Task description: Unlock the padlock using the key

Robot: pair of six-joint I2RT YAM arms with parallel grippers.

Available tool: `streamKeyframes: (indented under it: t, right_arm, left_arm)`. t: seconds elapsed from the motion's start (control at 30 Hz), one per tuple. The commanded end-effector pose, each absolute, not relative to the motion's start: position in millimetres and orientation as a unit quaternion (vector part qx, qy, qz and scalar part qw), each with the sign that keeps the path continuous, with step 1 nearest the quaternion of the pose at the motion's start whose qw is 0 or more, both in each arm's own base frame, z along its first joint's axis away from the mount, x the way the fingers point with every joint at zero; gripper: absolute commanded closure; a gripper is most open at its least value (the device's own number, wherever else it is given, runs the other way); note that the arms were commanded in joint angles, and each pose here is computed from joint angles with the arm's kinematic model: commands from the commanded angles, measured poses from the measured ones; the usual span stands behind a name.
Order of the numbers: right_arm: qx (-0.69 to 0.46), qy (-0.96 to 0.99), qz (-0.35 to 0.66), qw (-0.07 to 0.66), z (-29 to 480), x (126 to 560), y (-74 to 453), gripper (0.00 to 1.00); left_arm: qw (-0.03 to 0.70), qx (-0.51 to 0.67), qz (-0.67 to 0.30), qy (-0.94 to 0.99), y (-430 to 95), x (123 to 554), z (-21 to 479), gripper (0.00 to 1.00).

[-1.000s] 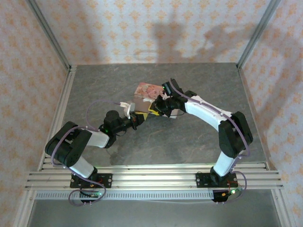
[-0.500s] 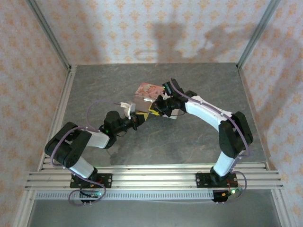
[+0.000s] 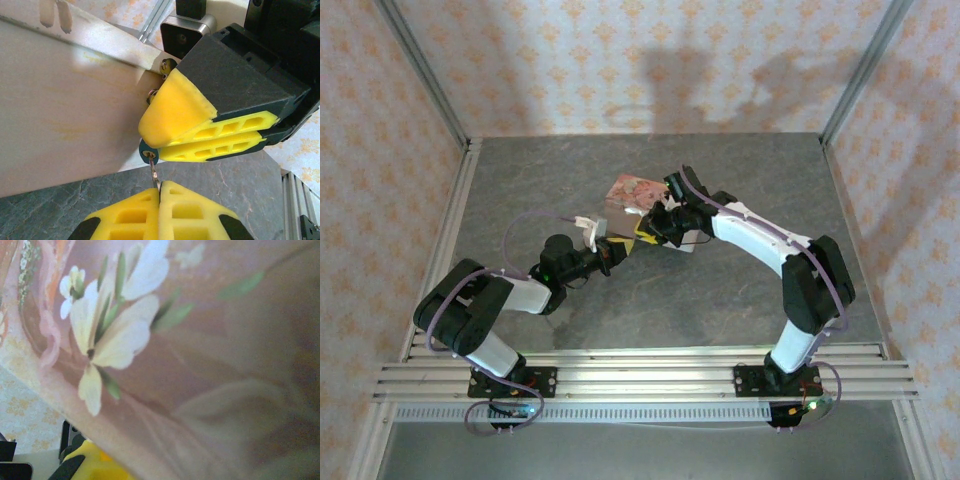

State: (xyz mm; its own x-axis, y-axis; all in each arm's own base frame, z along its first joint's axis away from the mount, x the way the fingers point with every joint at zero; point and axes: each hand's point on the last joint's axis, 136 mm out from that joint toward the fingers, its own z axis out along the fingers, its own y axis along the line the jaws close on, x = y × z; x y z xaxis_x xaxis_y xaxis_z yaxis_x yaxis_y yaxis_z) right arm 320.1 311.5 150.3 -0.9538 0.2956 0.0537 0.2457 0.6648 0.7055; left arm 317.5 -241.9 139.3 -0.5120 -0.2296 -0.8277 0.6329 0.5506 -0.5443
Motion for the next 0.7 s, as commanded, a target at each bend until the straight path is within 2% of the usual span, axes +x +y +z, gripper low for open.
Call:
streamKeyframes:
  t: [0.0,0.4,0.67]
  right_arm:
    - [0.131,0.895,0.425,0.03,180,313,321,1.0]
    - [0.117,0.895,0.43,0.01,179,305,322,1.0]
    - [0.104,0.913,0.395,0.018,173,302,312,1.0]
  left_arm:
    - [0.503,0.157,-0.458,0.716,-248,319,154,1.0]
    - [0.502,0.141,-0.462,0.718,-245,333,143,1.0]
    - [0.501,0.155,-0.444,0.726,-241,331,147,1.0]
